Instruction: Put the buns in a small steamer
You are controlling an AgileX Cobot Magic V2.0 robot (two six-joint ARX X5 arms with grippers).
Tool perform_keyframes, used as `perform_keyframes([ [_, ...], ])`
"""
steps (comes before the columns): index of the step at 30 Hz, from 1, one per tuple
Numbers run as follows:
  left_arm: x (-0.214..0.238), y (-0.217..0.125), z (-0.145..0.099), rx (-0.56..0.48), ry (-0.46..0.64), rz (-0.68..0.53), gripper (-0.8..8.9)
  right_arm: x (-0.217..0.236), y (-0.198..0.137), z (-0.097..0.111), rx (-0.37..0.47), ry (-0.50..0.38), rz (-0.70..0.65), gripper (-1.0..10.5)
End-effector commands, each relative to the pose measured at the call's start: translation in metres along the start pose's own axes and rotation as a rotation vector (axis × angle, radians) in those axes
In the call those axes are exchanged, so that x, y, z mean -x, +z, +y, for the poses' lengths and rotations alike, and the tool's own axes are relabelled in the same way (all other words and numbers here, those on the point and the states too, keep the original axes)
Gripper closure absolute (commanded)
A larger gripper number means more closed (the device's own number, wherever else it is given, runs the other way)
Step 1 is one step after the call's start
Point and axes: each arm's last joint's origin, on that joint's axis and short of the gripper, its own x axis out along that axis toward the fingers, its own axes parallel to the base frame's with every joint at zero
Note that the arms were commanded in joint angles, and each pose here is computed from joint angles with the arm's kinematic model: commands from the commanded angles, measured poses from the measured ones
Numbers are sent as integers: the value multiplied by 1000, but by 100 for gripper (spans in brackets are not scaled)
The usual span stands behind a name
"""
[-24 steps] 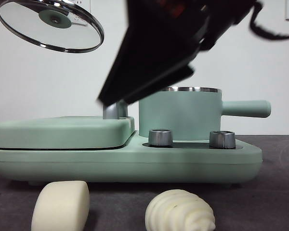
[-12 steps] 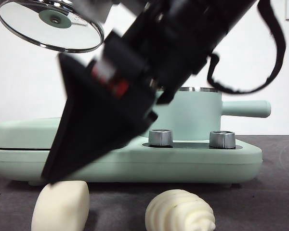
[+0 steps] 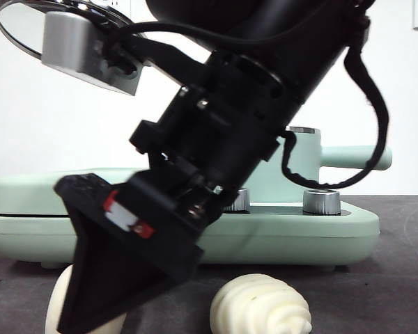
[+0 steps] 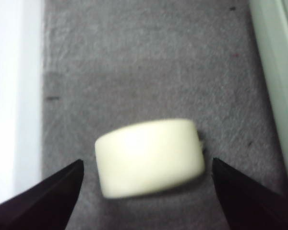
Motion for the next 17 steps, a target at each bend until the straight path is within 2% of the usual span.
perform_keyframes([
  [1,4,6,-1,-4,0,-39,801,-5,6,3,-13,10,-10,543],
  [4,4,6,-1,-4,0,-38,801,-5,7,5,-8,14,-10,603],
  [10,4,6,-1,-3,0,-37,801,-7,5,8,-9,25,11,644],
  [13,4,6,-1,-3,0,-37,801,-7,6,9,-36,26,9,703],
  [17,4,6,-1,-3,0,-37,801,-4,11,8,-101,22,-5,715],
])
